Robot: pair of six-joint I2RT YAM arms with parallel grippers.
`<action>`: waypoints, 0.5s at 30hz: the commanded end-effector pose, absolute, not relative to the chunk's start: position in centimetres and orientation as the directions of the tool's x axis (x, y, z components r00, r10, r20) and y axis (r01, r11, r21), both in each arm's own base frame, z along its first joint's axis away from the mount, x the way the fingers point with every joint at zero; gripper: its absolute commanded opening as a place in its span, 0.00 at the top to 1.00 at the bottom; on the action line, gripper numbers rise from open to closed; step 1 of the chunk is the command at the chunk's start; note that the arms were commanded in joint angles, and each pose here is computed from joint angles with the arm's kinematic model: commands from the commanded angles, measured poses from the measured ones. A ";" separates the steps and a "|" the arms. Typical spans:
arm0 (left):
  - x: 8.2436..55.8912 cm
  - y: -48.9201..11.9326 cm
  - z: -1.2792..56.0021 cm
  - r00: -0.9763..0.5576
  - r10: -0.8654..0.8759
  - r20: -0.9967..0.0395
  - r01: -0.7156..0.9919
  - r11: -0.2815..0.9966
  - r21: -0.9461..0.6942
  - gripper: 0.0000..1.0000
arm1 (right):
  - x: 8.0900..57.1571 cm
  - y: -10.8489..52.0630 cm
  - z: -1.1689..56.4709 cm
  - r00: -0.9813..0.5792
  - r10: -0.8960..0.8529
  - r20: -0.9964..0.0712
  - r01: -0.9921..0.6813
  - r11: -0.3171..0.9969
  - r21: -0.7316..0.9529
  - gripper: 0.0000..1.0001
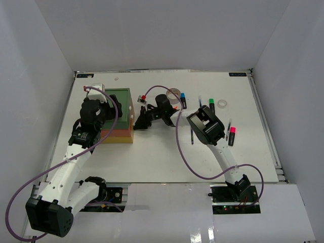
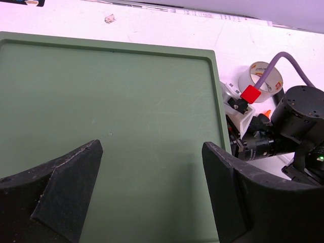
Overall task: Sort the stationery into containers
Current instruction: Open the drawer in the storage box.
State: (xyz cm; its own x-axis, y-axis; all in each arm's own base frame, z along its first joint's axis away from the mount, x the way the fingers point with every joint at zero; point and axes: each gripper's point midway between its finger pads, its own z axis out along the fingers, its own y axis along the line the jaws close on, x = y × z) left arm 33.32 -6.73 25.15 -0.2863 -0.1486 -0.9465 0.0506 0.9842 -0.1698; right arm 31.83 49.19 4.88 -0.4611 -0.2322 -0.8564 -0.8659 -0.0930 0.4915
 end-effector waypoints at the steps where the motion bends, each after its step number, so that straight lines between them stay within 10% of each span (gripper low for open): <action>1: 33.0 -7.2 23.9 -0.322 -0.137 -0.937 0.070 0.983 -0.168 0.10 | 31.6 50.0 6.6 -0.418 -0.206 -0.885 -0.881 -0.146 0.450 0.59; 15: 33.1 -7.1 23.9 -0.323 -0.138 -0.936 0.068 0.983 -0.169 0.10 | 32.1 49.7 8.6 -0.389 -0.161 -0.907 -0.903 -0.128 0.410 0.53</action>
